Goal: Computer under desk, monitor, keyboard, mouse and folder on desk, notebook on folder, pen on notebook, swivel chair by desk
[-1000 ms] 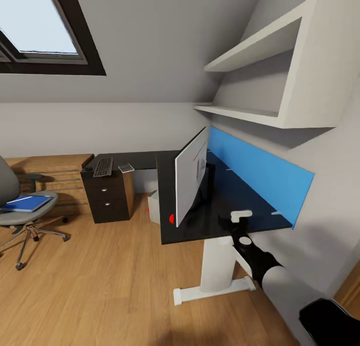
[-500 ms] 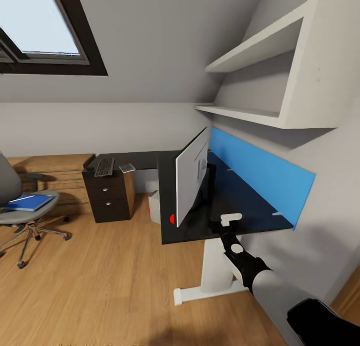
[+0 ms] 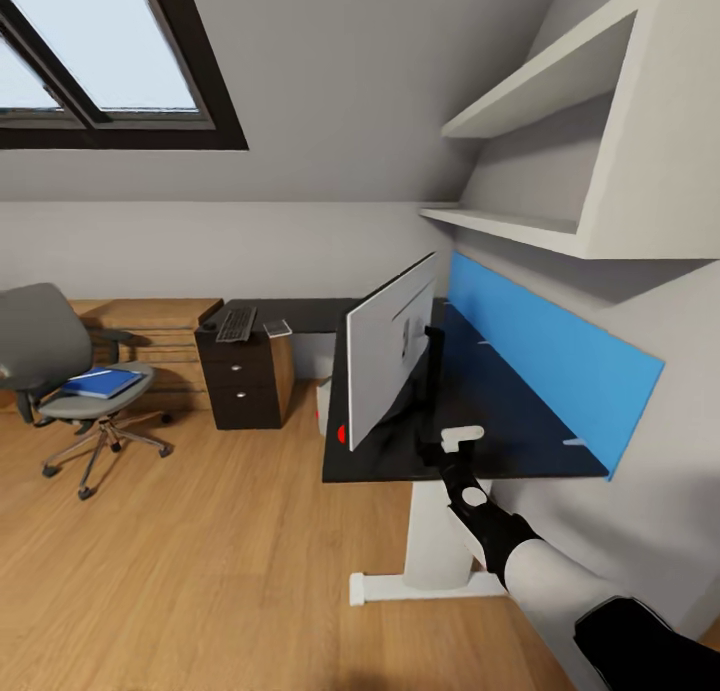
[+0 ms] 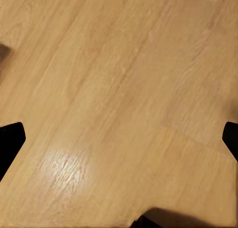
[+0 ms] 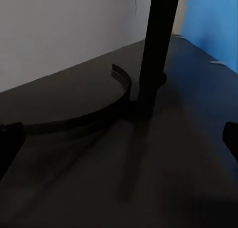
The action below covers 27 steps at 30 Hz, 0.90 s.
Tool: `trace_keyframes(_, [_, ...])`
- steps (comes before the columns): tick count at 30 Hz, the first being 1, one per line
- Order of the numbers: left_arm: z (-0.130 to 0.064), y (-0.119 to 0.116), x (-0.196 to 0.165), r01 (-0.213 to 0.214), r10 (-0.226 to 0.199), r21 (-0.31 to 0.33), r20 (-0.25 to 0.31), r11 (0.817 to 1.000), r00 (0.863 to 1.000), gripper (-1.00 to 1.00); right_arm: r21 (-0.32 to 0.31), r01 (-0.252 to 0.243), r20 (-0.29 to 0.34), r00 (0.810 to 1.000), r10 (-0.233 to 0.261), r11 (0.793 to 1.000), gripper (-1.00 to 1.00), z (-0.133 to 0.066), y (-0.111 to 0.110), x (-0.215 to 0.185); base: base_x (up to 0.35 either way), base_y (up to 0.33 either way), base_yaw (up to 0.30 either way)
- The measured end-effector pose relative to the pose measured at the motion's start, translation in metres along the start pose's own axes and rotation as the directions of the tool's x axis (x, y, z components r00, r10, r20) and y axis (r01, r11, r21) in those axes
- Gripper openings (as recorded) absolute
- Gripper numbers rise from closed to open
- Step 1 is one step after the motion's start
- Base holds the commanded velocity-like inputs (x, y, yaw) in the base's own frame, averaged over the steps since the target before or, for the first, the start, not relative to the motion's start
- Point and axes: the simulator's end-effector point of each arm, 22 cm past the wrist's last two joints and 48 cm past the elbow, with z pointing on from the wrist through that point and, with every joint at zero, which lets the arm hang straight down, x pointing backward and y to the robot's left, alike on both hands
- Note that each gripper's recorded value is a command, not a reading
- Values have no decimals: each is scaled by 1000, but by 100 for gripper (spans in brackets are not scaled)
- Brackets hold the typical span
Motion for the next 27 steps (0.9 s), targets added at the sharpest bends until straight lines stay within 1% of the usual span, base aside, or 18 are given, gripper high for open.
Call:
trace_keyframes(8, [0, 0, 0, 3, -3, -1, 1, 1000, 1000, 100, -1, 0, 2, 1000, 0, 1000, 100, 0, -2, 1, 14, -30, 20])
trace_keyframes(19, [0, -1, 1, 4, -4, 0, -1, 1000, 1000, 100, 5, -5, 2, 1000, 5, 1000, 100, -1, -5, 2, 251, 0, 0])
trace_keyframes(27, [0, -1, 2, 5, -5, 0, -2, 1000, 1000, 100, 12, -7, 1, 1000, 7, 1000, 100, -1, -8, 3, 51, 0, 0])
